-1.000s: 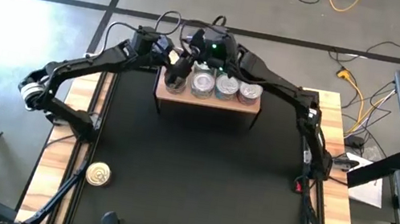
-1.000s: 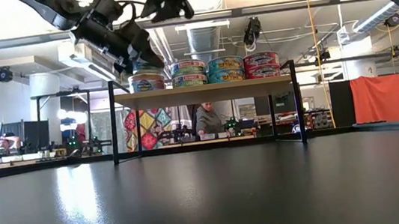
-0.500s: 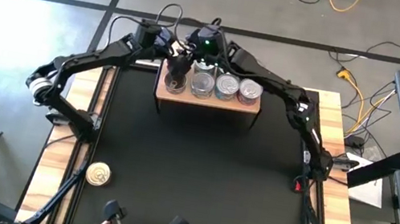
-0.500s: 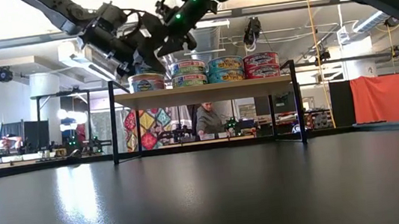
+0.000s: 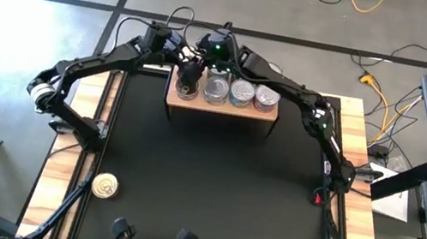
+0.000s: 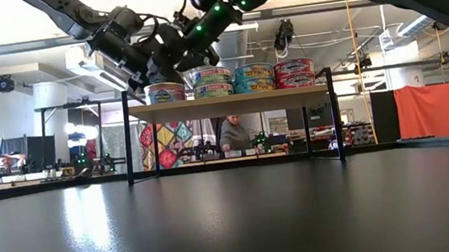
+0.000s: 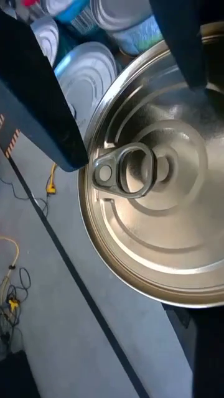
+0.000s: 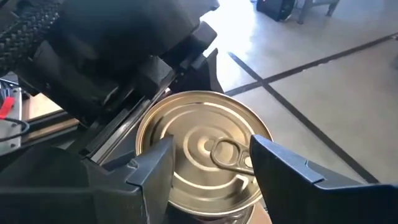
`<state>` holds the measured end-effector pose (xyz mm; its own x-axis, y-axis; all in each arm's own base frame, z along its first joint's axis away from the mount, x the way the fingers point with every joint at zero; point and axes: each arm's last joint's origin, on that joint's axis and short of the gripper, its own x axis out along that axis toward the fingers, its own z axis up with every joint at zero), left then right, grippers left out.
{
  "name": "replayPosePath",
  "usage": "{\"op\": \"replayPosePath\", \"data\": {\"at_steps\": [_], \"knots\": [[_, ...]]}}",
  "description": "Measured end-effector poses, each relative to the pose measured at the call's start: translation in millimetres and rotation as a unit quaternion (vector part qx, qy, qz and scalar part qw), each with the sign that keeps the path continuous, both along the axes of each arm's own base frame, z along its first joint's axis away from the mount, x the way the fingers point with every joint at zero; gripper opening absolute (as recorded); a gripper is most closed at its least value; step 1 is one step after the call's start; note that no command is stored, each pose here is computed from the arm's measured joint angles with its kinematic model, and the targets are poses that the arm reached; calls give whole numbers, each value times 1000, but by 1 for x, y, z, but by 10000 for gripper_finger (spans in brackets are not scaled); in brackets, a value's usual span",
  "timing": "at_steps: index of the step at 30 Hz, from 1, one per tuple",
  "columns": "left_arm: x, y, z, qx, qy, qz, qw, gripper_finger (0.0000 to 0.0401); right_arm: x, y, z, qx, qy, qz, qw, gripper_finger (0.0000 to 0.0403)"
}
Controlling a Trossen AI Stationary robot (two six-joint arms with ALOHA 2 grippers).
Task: Stack canned seafood by type on shelf
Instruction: Stack the blue pink tuna can on top of the other blue pink tuna can on the shelf
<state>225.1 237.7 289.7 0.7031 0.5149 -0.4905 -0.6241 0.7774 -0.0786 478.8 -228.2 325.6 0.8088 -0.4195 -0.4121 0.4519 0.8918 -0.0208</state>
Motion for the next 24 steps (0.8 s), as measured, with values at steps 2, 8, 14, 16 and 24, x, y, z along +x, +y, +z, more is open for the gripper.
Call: {"op": "replayPosePath", "data": {"at_steps": [2,8,14,16,24], "knots": [[0,-1,1,-1,-7,-9,1000,374,0,0,1,-1,0,1,1000,201],[1,-4,-3,15,1,-62,998,374,0,2,0,-8,6,13,1000,201],[0,-5,-5,26,10,-80,996,374,1,2,0,-12,7,16,1000,201],[0,-5,-5,29,10,-81,996,375,1,2,0,-12,7,16,1000,201],[-7,-3,2,46,12,-101,994,371,-1,2,3,-31,15,27,999,201]]}}
